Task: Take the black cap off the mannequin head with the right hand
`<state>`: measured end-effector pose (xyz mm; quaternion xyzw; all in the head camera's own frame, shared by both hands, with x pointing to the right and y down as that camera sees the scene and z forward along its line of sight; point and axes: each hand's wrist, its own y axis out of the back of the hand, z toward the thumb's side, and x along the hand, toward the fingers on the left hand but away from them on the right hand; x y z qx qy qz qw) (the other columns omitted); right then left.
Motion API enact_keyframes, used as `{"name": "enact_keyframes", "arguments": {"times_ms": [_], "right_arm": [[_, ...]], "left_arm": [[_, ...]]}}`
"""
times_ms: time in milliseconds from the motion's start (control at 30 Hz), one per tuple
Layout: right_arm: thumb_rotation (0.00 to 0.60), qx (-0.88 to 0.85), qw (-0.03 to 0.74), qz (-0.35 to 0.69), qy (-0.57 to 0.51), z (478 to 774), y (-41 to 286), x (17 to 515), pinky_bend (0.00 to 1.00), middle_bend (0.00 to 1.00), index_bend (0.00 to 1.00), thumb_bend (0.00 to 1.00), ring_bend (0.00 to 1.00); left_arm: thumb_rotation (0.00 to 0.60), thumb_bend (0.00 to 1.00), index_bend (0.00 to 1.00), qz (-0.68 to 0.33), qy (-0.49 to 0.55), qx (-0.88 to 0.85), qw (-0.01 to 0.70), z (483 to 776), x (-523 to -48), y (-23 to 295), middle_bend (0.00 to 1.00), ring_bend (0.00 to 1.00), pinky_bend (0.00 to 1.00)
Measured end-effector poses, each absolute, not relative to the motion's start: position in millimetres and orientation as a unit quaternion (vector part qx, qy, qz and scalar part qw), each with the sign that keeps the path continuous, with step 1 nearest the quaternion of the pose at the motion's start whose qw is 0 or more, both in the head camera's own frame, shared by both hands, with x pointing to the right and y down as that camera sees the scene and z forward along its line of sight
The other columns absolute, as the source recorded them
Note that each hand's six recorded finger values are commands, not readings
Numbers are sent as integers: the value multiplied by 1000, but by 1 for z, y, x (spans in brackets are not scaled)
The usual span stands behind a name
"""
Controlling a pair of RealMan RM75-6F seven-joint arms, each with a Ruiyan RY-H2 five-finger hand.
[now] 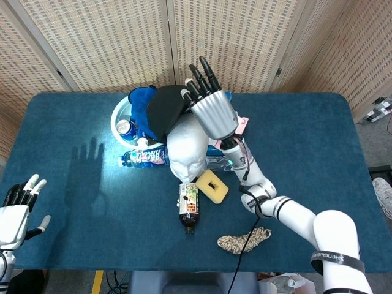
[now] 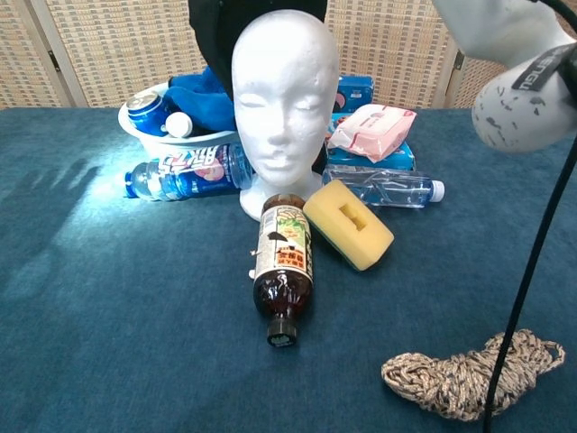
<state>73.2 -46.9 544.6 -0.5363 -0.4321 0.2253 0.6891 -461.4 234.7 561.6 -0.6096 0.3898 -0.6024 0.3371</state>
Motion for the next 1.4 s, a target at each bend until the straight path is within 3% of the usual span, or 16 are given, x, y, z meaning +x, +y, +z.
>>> {"name": "enact_keyframes", "arguments": {"times_ms": [200,733,1400], "right_arm": [[600,-509,693,241,-451,533,-74,93,0,432,737,546,168],[600,-439,706,280,-481,506,-80,179,0,441,744,546,180],[600,-460,700,351,-418,540,-58,227,0,441,744,546,180]], "left_arm": [[600,292,0,-601,390,-610,338,561,-460,234,0,0,0],[600,292,0,-593,385,-620,340,564,-454,231,0,0,0],[600,293,0,-590,374,-629,340,570,-445,231,0,0,0]]}}
